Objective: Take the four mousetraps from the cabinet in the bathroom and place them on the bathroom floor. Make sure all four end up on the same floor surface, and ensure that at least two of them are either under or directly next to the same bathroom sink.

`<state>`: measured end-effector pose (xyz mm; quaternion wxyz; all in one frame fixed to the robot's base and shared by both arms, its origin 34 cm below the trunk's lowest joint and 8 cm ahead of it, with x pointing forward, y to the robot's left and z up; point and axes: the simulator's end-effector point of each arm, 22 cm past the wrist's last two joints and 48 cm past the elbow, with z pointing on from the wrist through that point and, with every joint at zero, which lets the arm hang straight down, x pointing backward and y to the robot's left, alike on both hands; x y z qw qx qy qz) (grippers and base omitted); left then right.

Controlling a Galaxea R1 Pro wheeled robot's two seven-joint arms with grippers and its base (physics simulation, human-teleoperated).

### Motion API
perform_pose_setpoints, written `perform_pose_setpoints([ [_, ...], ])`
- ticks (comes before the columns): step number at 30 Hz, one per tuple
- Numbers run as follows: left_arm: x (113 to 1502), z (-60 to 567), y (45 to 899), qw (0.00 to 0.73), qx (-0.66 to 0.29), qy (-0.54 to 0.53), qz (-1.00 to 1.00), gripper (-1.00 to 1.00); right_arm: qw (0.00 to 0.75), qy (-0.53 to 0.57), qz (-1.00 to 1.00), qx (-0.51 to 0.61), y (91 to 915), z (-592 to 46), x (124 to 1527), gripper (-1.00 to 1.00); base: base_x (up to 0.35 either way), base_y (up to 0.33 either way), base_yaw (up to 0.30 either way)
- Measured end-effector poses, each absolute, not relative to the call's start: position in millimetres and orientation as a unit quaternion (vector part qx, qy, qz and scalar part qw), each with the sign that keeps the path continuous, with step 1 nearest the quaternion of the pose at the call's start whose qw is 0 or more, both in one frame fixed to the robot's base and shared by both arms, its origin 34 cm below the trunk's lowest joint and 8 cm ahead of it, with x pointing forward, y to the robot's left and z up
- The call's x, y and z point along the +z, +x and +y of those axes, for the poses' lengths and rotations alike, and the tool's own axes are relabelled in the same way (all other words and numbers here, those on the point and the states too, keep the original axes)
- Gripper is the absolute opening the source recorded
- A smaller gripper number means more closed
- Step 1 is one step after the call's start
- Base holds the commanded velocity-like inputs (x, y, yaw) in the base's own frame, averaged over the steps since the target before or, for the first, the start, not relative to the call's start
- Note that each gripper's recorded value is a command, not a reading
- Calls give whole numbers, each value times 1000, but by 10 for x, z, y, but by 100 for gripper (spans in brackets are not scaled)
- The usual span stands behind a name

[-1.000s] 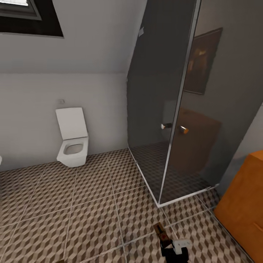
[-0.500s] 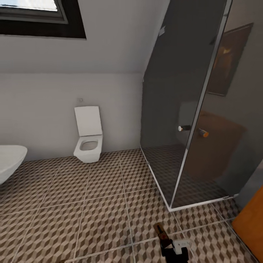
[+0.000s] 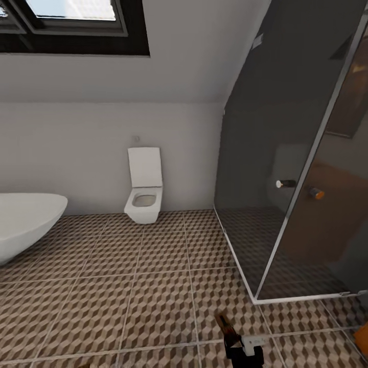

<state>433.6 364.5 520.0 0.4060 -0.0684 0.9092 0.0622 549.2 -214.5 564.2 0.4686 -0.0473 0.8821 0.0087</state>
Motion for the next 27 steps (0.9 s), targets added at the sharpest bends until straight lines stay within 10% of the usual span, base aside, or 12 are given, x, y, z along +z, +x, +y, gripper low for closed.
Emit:
perform_pose_setpoints([
  [27,5201,3645,4338,406,62,-68,909,-100,468,-47,882,9,5490,-2136,5641,-100,0,0,258],
])
